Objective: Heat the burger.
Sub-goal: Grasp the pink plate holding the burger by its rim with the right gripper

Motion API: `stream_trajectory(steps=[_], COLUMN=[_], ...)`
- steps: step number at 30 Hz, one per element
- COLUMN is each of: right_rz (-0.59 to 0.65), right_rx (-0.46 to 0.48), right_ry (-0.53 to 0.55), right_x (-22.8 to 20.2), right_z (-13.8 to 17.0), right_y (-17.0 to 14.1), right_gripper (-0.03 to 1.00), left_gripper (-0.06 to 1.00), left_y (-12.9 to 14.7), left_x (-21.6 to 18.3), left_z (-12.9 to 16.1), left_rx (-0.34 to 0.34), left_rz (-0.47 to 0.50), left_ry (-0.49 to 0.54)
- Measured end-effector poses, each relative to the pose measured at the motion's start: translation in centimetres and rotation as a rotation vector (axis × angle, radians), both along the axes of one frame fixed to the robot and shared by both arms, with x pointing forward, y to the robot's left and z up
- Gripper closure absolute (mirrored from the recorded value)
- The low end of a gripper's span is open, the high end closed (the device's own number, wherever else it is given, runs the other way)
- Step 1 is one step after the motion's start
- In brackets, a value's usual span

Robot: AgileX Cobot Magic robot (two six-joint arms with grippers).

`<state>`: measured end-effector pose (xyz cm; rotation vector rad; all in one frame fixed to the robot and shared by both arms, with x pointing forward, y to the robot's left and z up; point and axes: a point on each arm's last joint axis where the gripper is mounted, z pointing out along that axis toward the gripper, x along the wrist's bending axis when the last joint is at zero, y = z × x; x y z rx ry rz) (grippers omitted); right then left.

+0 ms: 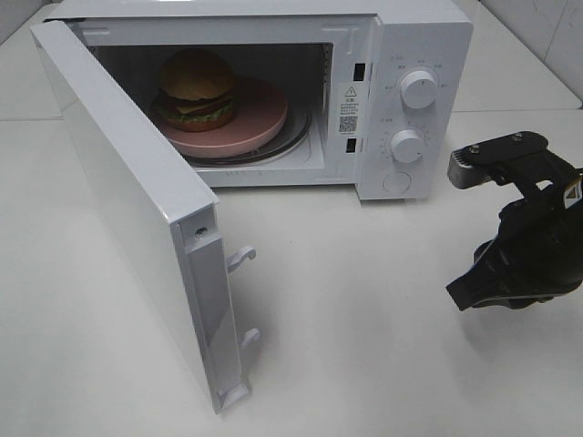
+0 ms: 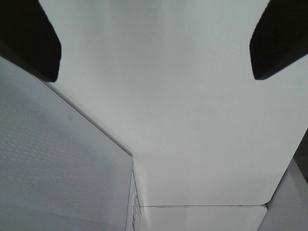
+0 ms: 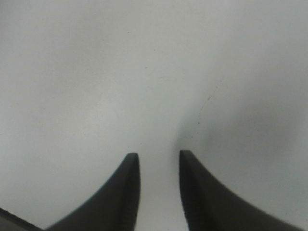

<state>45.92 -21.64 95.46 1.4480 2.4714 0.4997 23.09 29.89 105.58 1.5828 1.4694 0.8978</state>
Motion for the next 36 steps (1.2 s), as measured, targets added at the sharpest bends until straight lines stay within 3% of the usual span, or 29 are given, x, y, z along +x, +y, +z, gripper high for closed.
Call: stream_trajectory(steps=[2,3,4,5,6,7,10,17,27,36], right_rz=[0.082,0.082,0.128,0.147,0.147,0.185,0.256,0.443,0.518,0.677], right_rx=[-0.033,-0.033,-0.051,-0.057,-0.057,-0.068,-0.092,-0.144,-0.162,-0.212], right_ry=[-0.003,-0.003,-0.005,-0.009,-0.009,-0.012,-0.016,0.0,0.012,0.002], right_x=[0.13,0.13,0.21,0.26,0.26,0.23,0.15,-0.3,-0.53,-0.72], right_z=[0.31,0.31,0.5,0.58,0.58,0.6,0.57,0.43,0.37,0.31], right_y=[0.07,0.07,0.12,0.15,0.15,0.19,0.2,0.25,0.25,0.22], right_gripper=[0.43,0.43,0.28,0.2,0.2,0.09,0.01,-0.02,-0.02,0.11], left_gripper=[-0.04,-0.04,-0.04,-0.04,-0.04,-0.04,-0.04,-0.04,-0.04,-0.04], left_y=[0.0,0.0,0.0,0.0,0.0,0.0,0.0,0.0,0.0,0.0], left_x=[0.0,0.0,0.0,0.0,0.0,0.0,0.0,0.0,0.0,0.0], left_z=[0.0,0.0,0.0,0.0,0.0,0.0,0.0,0.0,0.0,0.0], left_rx=[0.0,0.0,0.0,0.0,0.0,0.0,0.0,0.0,0.0,0.0], left_rz=[0.0,0.0,0.0,0.0,0.0,0.0,0.0,0.0,0.0,0.0], left_ry=[0.0,0.0,0.0,0.0,0.0,0.0,0.0,0.0,0.0,0.0])
